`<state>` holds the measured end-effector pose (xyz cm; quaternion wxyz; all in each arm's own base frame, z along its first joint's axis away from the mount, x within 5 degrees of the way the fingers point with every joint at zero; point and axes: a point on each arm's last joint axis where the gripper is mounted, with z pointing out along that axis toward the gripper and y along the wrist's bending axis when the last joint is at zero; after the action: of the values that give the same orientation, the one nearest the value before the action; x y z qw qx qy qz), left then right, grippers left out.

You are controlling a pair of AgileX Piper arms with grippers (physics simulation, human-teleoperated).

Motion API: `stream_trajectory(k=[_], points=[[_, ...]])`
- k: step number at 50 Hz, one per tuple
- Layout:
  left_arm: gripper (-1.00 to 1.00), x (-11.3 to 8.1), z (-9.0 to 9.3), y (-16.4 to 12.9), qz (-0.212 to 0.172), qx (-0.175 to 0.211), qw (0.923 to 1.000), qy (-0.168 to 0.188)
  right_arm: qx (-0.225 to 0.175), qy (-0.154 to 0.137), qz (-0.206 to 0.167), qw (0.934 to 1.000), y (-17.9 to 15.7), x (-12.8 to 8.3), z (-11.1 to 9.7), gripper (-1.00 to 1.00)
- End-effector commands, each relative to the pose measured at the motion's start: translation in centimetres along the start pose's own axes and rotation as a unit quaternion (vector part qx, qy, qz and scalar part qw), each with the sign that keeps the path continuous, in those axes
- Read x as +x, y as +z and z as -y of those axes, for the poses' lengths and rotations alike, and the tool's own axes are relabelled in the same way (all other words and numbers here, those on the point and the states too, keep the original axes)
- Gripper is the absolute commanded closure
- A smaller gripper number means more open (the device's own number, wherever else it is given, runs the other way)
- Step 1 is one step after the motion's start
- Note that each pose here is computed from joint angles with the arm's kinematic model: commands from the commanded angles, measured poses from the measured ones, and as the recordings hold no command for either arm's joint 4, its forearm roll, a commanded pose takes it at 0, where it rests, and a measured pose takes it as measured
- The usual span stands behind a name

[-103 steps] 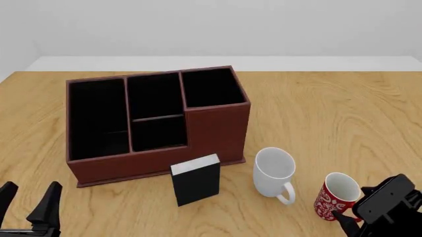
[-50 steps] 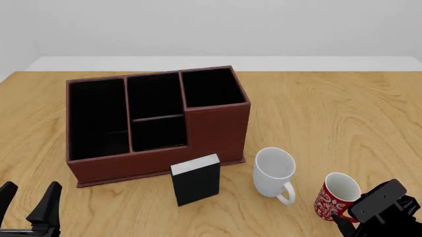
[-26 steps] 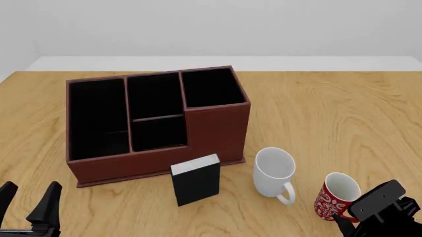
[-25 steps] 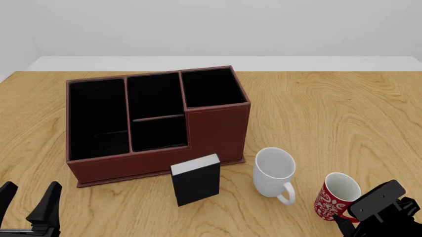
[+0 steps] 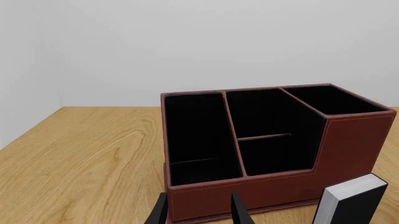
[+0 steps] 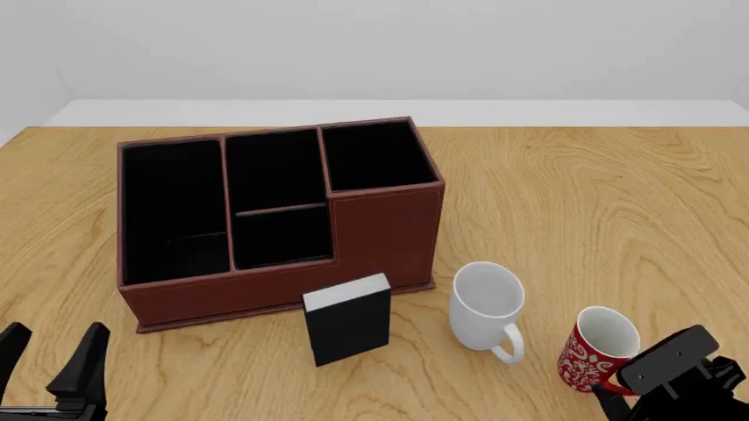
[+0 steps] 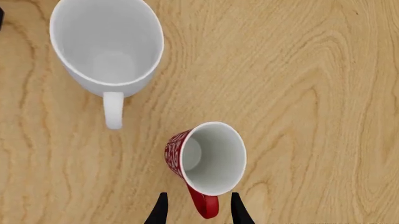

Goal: Pick up the red mug and place it to the right of the caddy.

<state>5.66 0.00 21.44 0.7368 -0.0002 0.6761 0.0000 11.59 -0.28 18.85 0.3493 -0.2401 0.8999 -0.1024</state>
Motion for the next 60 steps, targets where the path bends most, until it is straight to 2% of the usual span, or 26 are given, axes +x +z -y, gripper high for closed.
stream_trajectory(k=[1,8,9,25,33,49,60], points=[[-1.0,0.0,0.0,0.0,0.0,0.0,1.0,0.0,0.002,0.002,-0.003,1.0,0.1,0.1,0.0,-1.0],[-1.0,0.0,0.0,0.0,0.0,0.0,1.0,0.0,0.002,0.002,-0.001,1.0,-0.1,0.1,0.0,-1.0],[-1.0,0.0,0.0,0.0,0.0,0.0,1.0,0.0,0.004,0.002,0.0,1.0,-0.1,0.1,0.1,1.0],[-1.0,0.0,0.0,0.0,0.0,0.0,1.0,0.0,0.002,0.0,0.0,1.0,0.1,0.0,0.1,1.0],[-1.0,0.0,0.0,0.0,0.0,0.0,1.0,0.0,0.003,-0.007,0.018,0.9998,-1.3,-0.8,0.2,1.0],[-1.0,0.0,0.0,0.0,0.0,0.0,1.0,0.0,0.027,-0.029,0.08,0.996,-6.1,-4.9,2.3,1.0],[-1.0,0.0,0.0,0.0,0.0,0.0,1.0,0.0,0.044,-0.042,0.134,0.9891,-7.7,-11.6,5.4,1.0]])
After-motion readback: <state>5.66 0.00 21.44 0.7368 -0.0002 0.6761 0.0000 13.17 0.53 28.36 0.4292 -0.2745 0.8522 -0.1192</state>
